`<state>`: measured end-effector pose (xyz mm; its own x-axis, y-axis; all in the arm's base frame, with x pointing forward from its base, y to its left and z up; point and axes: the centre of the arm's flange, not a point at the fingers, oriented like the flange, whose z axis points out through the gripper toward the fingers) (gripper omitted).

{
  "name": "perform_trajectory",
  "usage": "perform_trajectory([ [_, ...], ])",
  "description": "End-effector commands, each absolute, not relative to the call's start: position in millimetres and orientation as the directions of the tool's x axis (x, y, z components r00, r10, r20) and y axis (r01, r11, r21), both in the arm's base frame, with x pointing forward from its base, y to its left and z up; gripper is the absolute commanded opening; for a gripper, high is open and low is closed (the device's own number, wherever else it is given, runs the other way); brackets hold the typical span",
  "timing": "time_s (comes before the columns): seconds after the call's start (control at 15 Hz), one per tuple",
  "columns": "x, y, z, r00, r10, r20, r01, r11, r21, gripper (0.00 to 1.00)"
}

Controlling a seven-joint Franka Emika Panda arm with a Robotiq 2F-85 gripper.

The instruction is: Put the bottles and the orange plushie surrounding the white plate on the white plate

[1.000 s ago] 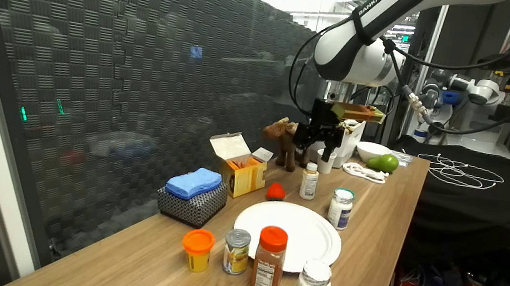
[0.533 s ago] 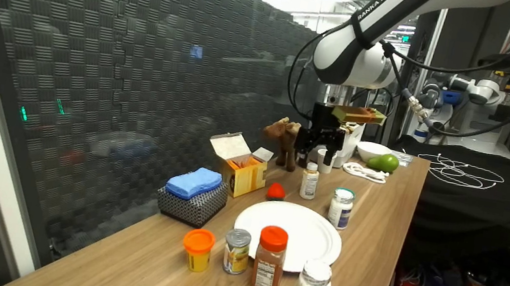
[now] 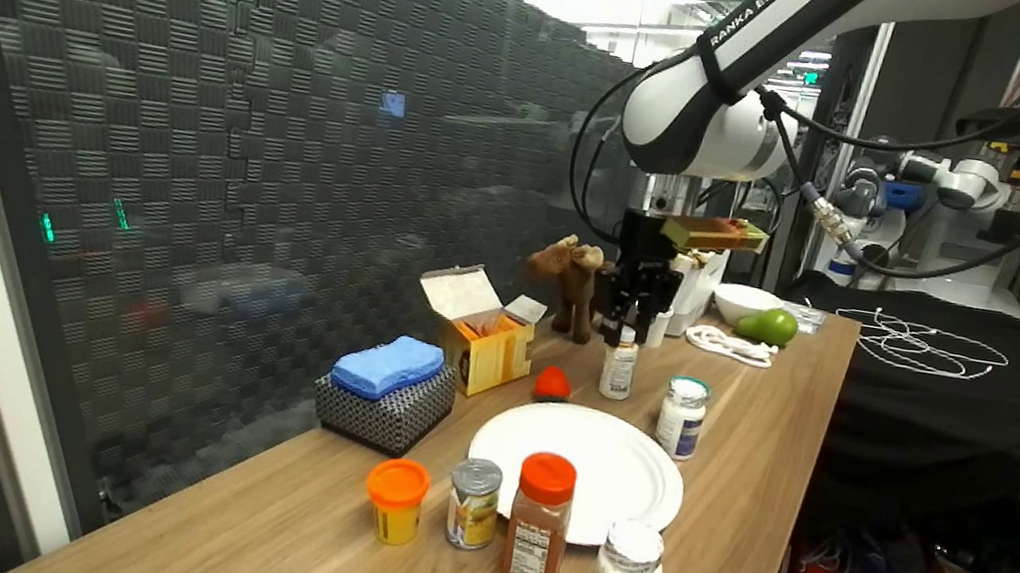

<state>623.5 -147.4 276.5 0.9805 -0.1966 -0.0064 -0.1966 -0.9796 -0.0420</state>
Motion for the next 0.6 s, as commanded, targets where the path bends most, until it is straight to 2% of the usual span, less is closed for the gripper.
perform_trajectory([
  [0.0, 633.4, -146.9, 283.5, 0.983, -0.184, 0.004, -0.184, -0.983, -0.019, 0.19],
  [0.13, 632.6, -146.2, 292.6, 0.983, -0.181, 0.015, -0.181, -0.983, -0.013, 0.07],
  [0.53, 620.9, -118.7, 358.9, 0.981, -0.182, 0.068, -0.181, -0.983, -0.018, 0.07],
])
